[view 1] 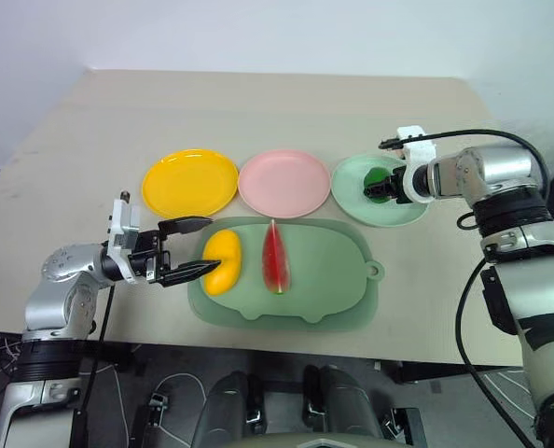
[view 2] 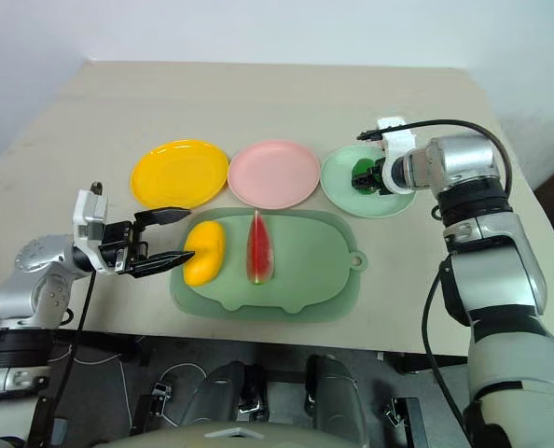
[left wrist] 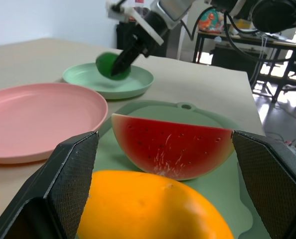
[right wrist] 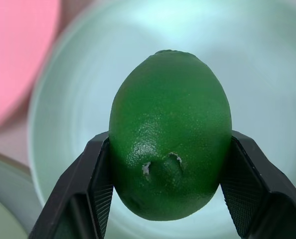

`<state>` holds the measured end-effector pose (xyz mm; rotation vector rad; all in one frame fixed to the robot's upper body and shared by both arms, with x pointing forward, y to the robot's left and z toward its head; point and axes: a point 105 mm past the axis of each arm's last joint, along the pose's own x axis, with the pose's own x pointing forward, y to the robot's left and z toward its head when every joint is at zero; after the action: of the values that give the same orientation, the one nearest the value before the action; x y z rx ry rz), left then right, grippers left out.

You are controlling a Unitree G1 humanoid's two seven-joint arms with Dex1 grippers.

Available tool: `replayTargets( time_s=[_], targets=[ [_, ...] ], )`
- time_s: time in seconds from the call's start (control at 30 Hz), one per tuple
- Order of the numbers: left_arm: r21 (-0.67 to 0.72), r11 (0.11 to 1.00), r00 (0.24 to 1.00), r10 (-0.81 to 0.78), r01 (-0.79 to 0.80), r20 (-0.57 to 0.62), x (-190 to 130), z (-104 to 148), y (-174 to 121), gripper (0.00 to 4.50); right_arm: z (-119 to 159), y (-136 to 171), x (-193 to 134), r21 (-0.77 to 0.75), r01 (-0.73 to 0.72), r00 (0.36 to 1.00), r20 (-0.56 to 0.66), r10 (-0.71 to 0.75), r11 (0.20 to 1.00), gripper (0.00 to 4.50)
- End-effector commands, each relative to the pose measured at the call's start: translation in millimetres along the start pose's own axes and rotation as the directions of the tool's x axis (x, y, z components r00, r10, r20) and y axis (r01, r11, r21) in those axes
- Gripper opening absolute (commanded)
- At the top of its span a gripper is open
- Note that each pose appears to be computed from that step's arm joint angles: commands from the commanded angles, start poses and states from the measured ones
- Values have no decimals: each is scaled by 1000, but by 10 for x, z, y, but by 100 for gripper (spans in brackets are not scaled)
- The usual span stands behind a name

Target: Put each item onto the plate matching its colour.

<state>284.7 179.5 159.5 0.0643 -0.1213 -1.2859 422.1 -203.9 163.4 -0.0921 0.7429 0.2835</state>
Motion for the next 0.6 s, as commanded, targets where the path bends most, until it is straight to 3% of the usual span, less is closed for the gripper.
replayTargets(
  time_s=[0.03,0.07,0.3,0.47,0.6],
  targets=[
    [25,1000,1000,6,-6,7,-61,23,9,450,184,2,-97,-30,9,999,46,-8,1000,423],
    [24,1000,1000,7,-7,7,-75,10,13,450,180,0,-97,-33,12,999,41,-11,999,446],
    [25,1000,1000,7,-7,2,-151,-20,22,450,335,-152,-287,-36,128,987,100,-124,991,449],
    [32,999,1000,8,-8,2,-175,-14,27,450,534,132,-609,25,17,987,162,-21,1000,449],
    [33,999,1000,8,-8,0,-187,-26,19,450,480,387,-691,109,-95,989,126,81,989,449]
  ],
)
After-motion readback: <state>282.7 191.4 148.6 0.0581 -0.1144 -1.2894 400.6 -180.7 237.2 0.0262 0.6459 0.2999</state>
